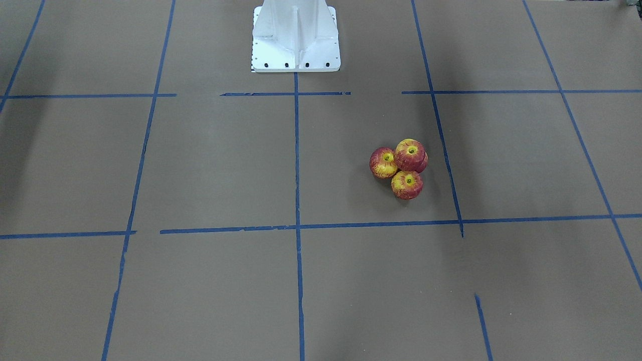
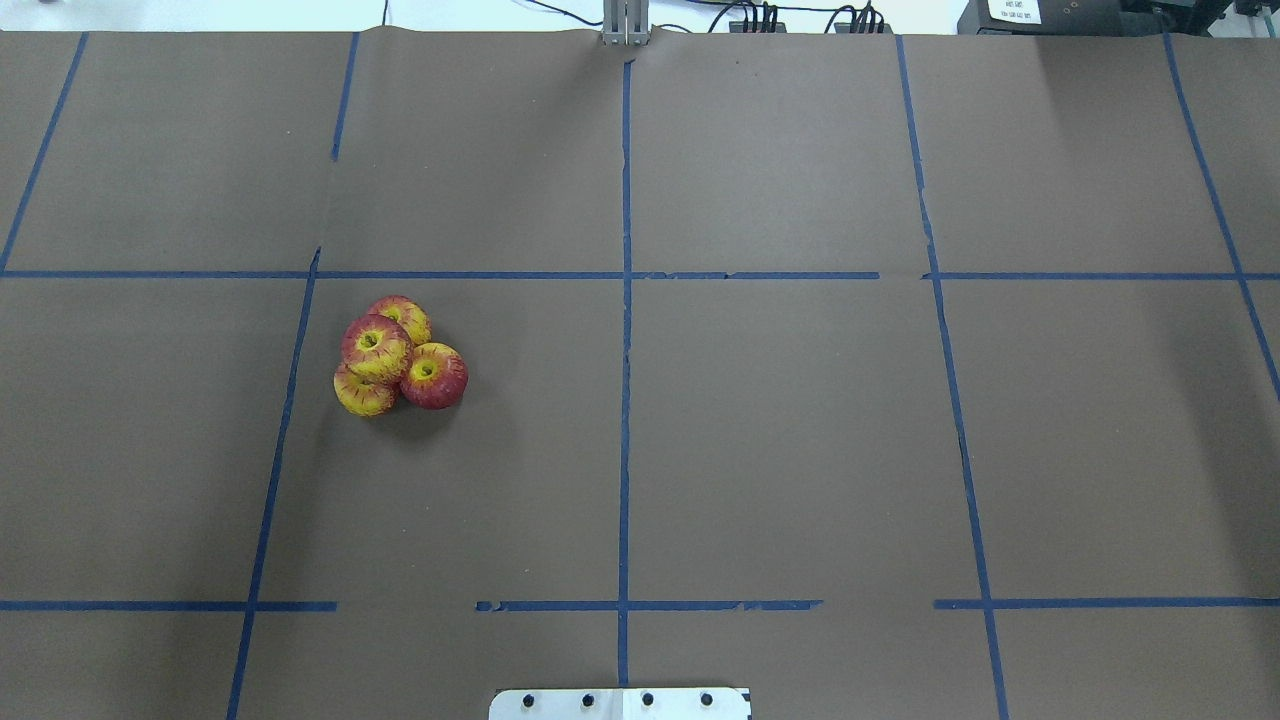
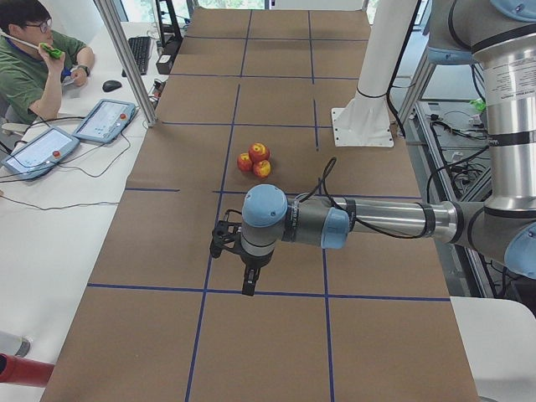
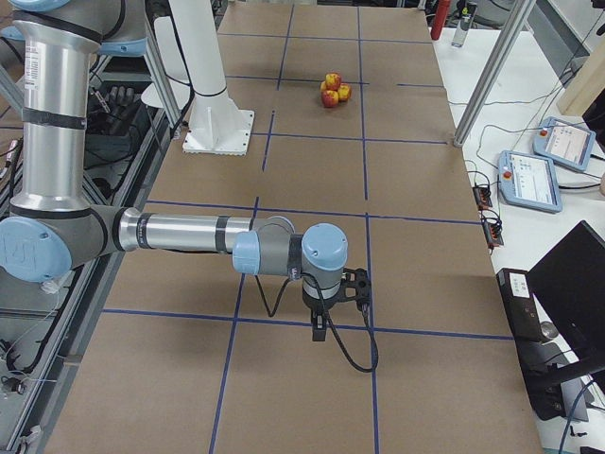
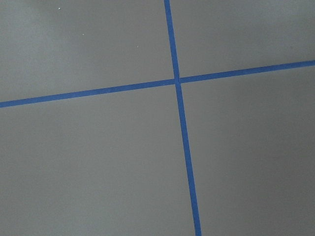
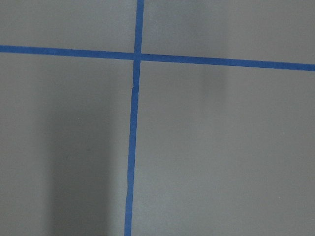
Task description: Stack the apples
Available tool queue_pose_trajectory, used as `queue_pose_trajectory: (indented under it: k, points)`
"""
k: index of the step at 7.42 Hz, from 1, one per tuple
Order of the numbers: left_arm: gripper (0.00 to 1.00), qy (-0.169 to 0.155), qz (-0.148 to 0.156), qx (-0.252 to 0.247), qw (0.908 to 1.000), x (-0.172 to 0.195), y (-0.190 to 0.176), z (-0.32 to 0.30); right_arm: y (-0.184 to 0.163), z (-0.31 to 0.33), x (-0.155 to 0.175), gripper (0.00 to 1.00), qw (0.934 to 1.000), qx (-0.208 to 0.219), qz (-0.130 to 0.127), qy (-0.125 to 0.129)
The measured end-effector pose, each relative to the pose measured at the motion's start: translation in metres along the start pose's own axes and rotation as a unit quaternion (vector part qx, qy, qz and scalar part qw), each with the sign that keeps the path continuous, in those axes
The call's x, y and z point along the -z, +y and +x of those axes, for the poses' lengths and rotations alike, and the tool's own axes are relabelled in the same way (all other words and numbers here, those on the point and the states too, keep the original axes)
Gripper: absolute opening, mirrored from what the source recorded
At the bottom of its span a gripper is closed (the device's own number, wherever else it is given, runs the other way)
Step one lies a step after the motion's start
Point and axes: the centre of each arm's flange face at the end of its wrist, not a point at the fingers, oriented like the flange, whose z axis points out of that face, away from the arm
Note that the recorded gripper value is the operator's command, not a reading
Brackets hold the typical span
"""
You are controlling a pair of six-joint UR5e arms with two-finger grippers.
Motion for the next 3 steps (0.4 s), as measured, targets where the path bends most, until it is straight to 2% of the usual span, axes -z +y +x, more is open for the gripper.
queue_pose_trajectory:
  k: [3]
  points:
    - [1.00,0.000,-0.001,0.001,1.0000,-0.0017,-0.0018,-0.0014,0.0000,0.0000,0.0000,1.00,1.0000,0.000,0.000,0.000]
